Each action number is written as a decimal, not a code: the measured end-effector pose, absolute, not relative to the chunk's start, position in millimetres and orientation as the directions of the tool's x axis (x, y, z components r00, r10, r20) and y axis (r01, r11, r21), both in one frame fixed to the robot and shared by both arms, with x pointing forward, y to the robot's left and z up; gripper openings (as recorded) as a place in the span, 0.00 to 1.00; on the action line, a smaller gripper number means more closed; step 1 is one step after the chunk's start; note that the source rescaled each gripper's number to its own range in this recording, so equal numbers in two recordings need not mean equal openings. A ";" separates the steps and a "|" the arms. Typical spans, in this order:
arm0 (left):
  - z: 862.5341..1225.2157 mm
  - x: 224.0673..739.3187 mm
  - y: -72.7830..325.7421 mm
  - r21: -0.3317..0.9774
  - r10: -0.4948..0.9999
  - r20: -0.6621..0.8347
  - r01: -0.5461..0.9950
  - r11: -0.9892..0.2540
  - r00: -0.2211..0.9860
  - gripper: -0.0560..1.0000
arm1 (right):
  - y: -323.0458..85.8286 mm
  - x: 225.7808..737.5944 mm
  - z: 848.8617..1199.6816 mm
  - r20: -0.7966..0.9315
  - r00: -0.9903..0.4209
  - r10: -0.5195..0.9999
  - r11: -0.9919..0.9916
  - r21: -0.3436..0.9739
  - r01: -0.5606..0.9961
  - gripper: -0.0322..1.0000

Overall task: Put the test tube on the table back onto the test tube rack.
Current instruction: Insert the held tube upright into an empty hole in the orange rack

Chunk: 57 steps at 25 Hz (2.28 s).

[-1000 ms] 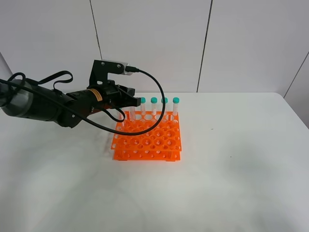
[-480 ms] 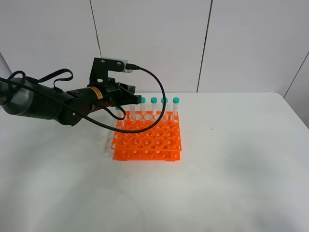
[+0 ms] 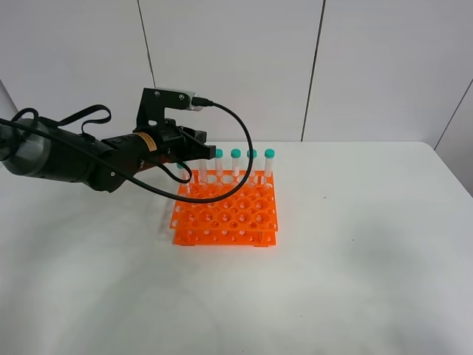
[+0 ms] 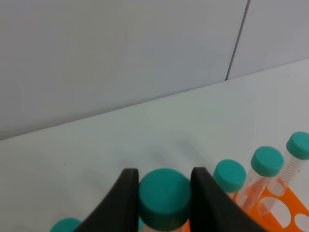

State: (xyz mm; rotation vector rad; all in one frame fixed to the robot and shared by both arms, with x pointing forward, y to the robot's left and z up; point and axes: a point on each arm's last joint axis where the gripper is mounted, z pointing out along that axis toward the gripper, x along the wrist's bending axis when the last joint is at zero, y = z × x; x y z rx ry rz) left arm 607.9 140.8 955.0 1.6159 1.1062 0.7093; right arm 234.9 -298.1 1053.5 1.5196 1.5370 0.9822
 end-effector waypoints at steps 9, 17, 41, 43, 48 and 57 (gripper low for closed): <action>951.4 608.7 141.9 0.942 0.913 -0.069 0.327 -0.073 0.403 0.05 | -298.1 234.9 1053.5 0.006 -0.015 1.000 0.001 0.905 0.425 0.60; 946.0 609.4 141.5 0.940 0.912 -0.069 0.334 -0.076 0.404 0.05 | -298.1 234.9 1053.5 0.006 -0.015 1.000 0.001 0.905 0.425 0.60; 930.3 611.1 140.8 0.928 0.913 -0.071 0.361 -0.087 0.402 0.05 | -298.1 234.9 1053.5 0.006 -0.015 1.000 0.001 0.905 0.425 0.60; 930.0 611.2 140.7 0.929 0.913 -0.071 0.360 -0.087 0.402 0.05 | -298.1 234.9 1053.5 0.006 -0.015 1.000 0.001 0.905 0.425 0.60; 927.8 609.7 141.4 0.924 0.913 -0.071 0.371 -0.091 0.401 0.05 | -298.1 234.9 1053.5 0.006 -0.015 1.000 0.001 0.905 0.425 0.60; 915.2 598.6 145.9 0.911 0.914 -0.073 0.400 -0.102 0.399 0.05 | -298.1 234.9 1053.5 0.006 -0.015 1.000 0.001 0.905 0.425 0.60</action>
